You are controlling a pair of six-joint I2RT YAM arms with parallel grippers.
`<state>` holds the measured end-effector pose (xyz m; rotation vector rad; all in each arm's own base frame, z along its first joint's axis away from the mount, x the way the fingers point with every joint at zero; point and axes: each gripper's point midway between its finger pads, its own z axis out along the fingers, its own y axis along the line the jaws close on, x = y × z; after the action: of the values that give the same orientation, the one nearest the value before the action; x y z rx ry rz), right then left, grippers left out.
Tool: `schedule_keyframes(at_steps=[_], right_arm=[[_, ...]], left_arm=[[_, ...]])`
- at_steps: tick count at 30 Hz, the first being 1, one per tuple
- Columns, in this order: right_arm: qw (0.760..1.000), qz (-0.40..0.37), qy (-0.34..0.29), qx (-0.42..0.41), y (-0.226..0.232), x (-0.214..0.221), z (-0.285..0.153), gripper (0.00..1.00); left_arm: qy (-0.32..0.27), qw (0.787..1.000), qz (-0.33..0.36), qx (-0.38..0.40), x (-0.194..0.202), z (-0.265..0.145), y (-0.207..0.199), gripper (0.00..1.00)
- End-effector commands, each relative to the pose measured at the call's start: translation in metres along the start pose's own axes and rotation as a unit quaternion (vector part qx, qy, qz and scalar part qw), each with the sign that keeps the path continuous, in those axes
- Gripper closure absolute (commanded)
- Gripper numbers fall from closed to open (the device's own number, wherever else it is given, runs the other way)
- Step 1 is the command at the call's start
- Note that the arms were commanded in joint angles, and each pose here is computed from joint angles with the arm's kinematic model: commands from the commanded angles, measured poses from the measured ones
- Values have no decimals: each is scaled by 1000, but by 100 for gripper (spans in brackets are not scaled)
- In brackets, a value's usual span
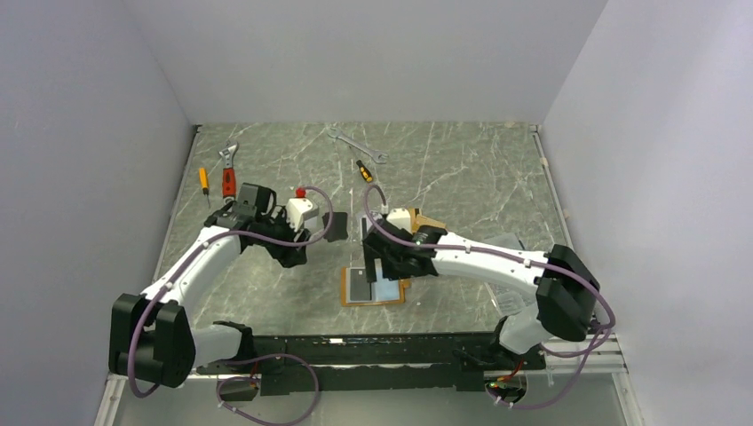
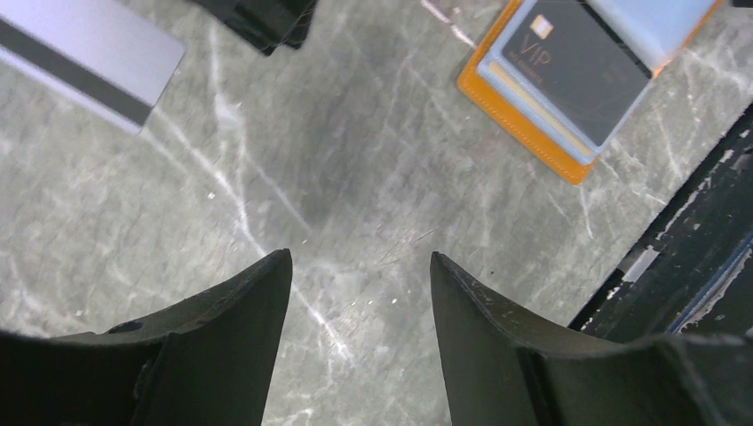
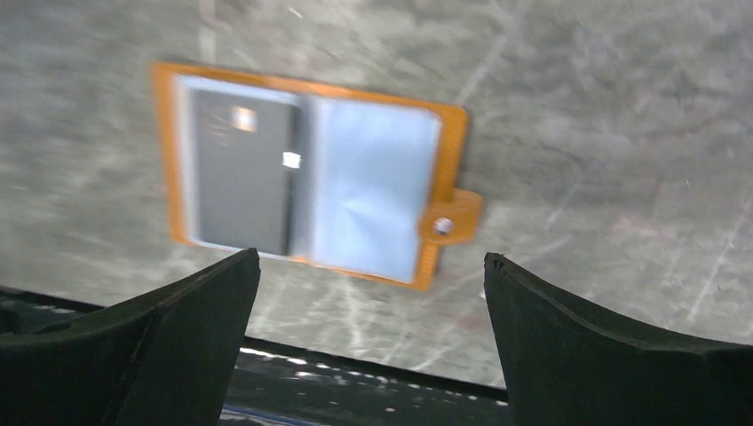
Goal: Put the credit cards into the card holder
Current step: Insert the credit card into the card holder, then close the card holder at the center of the board.
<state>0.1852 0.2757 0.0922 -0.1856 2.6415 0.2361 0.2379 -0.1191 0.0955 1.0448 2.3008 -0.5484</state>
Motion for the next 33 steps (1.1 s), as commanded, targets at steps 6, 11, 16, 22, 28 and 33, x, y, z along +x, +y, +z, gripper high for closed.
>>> schedule_keyframes(at_steps=[6, 11, 16, 22, 28, 33], right_arm=[[994, 92, 4, -56, -41, 40, 22, 0], [975, 151, -24, -164, -30, 36, 25, 1], [952, 184, -36, -242, -20, 34, 26, 4], [935, 210, -17, -285, -18, 48, 32, 9], [921, 231, 1, -312, -19, 59, 40, 19], [919, 227, 9, -321, -14, 60, 46, 28]], left_arm=[[6, 998, 9, 61, -11, 24, -29, 31], [10, 997, 11, 71, -13, 31, -36, 32], [27, 996, 55, 60, -14, 48, -42, 33], [53, 991, 115, 43, -10, 71, -45, 35], [74, 981, 180, 19, -3, 88, -51, 36], [93, 978, 184, 30, 7, 100, -60, 37]])
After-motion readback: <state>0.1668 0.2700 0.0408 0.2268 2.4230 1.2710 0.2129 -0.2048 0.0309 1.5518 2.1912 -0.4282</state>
